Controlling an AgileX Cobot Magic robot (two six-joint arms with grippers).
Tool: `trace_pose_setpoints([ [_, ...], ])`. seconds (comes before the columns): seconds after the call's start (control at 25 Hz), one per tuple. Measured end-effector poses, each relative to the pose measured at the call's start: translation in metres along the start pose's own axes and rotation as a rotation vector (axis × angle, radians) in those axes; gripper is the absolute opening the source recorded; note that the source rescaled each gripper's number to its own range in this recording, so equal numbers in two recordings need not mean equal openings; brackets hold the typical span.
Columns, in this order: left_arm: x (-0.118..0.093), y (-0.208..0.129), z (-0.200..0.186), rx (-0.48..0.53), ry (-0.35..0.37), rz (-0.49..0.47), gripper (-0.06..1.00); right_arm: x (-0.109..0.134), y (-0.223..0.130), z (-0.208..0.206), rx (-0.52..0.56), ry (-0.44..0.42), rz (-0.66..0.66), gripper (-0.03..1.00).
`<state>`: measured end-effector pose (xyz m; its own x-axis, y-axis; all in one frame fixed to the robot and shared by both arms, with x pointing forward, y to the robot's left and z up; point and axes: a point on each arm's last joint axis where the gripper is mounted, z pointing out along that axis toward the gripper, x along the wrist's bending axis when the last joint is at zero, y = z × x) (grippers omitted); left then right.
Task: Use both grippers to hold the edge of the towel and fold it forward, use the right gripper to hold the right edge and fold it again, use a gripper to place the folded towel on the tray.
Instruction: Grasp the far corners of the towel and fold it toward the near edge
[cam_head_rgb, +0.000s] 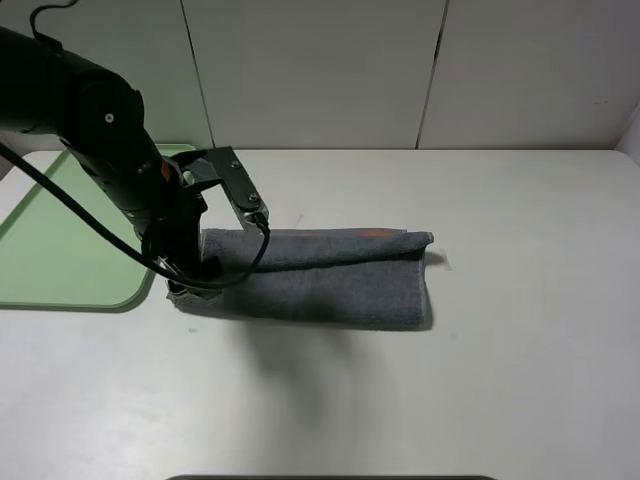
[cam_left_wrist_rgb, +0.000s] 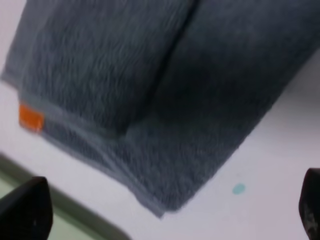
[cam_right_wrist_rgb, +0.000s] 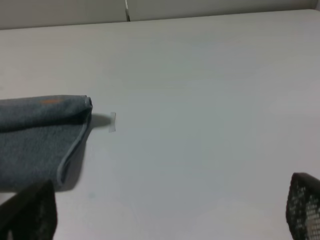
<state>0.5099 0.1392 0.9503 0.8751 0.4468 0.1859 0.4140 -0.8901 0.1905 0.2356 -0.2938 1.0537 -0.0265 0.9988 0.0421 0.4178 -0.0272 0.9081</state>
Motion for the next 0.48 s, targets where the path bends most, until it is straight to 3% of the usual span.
trace_pose_setpoints([
  [0.2,-0.001,0.024,-0.011,-0.056,0.061,0.133,1.0,0.0,0.0,0.0,0.0,0.0,0.0,1.0],
  [0.48,0.0,0.057,0.01,-0.059,0.06,0.255,1.0,0.0,0.0,0.0,0.0,0.0,0.0,1.0],
])
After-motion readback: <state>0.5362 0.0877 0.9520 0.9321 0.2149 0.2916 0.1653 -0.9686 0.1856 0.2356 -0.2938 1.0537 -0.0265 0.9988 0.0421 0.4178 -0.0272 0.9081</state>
